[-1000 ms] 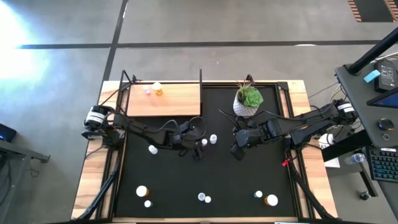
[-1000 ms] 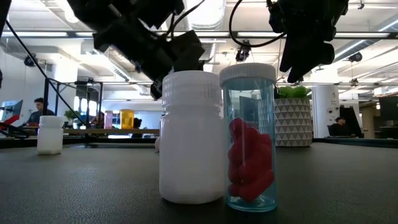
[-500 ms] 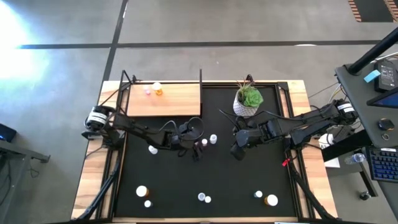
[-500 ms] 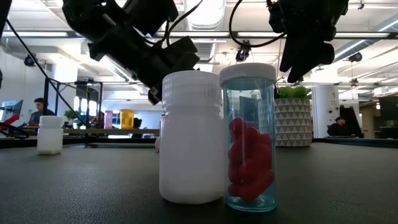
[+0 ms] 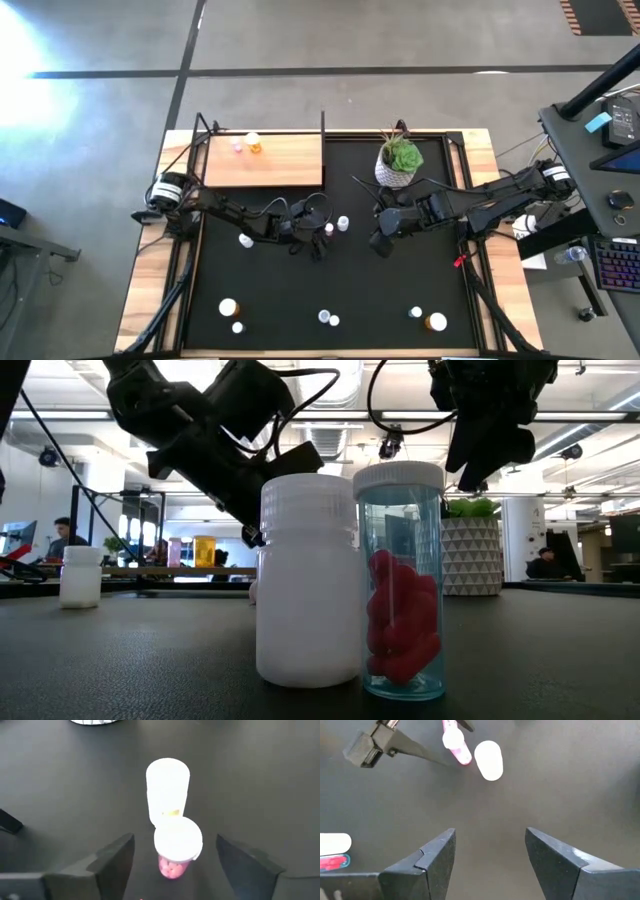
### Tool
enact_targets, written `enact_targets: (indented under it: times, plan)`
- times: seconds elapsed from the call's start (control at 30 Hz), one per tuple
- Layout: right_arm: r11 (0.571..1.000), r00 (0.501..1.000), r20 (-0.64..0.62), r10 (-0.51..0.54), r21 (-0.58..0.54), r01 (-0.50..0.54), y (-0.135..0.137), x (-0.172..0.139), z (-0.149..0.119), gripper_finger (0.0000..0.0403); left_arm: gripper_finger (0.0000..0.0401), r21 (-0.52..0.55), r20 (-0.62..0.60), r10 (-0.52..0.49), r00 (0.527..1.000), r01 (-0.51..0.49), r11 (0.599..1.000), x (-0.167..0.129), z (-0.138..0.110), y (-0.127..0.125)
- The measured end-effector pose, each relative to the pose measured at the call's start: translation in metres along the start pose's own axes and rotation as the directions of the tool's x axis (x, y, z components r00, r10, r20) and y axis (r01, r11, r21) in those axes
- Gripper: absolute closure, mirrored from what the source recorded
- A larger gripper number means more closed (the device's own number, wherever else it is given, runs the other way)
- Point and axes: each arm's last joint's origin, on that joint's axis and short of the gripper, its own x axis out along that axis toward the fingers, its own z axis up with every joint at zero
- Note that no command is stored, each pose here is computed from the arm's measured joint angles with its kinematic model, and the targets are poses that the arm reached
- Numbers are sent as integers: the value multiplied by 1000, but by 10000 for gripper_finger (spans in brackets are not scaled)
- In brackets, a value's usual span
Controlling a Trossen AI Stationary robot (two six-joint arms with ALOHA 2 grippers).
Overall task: Pick and place medicine bottles onto shelf by color
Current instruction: Put the right pink pill bottle on the shelf aligned with the other pink pill bottle
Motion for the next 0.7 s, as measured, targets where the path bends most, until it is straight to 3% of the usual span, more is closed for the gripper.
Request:
enact_targets:
  times: [0.4, 0.6, 0.7]
  plan:
    - [1000, 1000, -1, 0, 1, 0, 0, 0, 0, 174, 280, -6, -3, -31, 1000, 31, 1000, 0, 2, -2]
    - [1000, 1000, -1, 0, 1, 0, 0, 0, 0, 174, 308, -124, 1, -46, 999, 46, 991, -1, 4, -2]
    - [1000, 1000, -1, 0, 0, 0, 0, 0, 0, 174, 310, -133, 2, -45, 999, 45, 990, -2, 5, -1]
